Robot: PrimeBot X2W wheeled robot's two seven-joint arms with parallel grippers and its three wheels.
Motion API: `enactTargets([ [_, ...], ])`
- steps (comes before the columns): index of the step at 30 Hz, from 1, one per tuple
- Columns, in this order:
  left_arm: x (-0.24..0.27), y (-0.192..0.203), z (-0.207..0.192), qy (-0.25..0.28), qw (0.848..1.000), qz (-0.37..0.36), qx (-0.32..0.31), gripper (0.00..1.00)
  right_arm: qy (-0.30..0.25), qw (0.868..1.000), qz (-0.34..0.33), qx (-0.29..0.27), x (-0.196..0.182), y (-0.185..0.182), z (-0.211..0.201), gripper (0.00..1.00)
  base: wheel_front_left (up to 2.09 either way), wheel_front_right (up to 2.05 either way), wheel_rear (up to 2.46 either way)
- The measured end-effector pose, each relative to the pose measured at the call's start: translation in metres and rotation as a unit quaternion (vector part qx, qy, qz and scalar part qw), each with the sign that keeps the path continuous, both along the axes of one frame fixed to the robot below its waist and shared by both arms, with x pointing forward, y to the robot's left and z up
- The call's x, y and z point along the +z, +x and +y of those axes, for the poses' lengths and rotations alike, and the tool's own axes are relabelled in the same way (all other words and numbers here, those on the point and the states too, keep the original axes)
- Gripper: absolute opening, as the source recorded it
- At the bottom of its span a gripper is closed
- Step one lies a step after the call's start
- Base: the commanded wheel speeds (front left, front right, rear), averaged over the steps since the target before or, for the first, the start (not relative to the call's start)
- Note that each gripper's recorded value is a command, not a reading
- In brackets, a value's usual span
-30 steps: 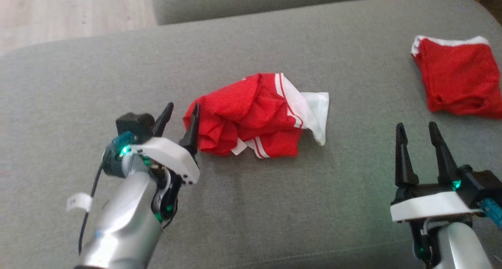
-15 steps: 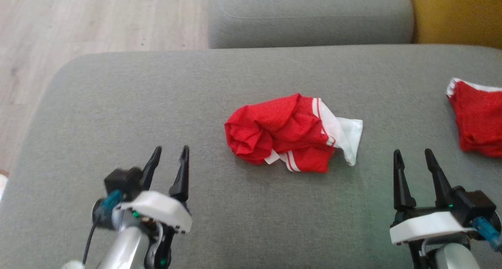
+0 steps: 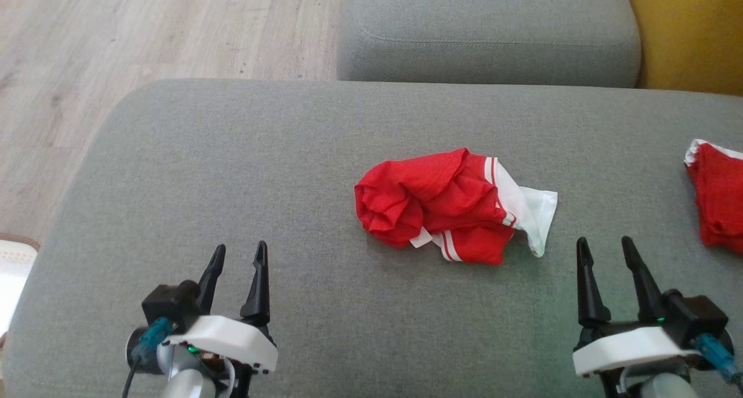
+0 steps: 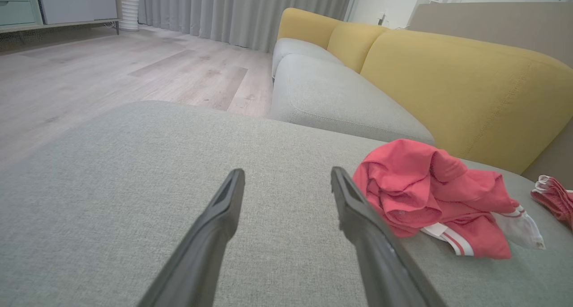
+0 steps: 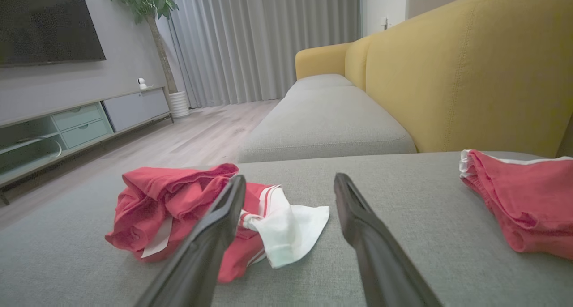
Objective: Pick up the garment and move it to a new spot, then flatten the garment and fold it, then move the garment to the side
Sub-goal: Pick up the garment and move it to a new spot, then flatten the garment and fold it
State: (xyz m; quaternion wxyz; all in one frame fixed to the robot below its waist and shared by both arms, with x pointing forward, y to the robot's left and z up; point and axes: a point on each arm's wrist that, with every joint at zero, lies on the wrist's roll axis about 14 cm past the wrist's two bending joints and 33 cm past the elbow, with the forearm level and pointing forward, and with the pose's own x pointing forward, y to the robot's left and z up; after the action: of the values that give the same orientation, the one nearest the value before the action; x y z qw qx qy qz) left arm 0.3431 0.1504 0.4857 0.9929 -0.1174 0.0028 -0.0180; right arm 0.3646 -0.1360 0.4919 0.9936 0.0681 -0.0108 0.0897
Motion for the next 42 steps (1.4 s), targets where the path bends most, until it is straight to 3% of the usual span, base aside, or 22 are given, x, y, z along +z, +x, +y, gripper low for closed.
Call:
enactTargets([
  [8, -0.002, 0.004, -0.004, 0.002, 1.0, 0.002, -0.008, 1.0, 0.002, 1.0, 0.024, -0.005, -0.015, -0.004, -0.003, 1.0, 0.0, 0.0, 0.0],
  [42, -0.008, 0.008, -0.006, 0.004, 1.0, 0.012, -0.012, 1.0, 0.003, 1.0, 0.024, -0.014, -0.015, -0.001, -0.009, 1.0, 0.0, 0.0, 0.0],
])
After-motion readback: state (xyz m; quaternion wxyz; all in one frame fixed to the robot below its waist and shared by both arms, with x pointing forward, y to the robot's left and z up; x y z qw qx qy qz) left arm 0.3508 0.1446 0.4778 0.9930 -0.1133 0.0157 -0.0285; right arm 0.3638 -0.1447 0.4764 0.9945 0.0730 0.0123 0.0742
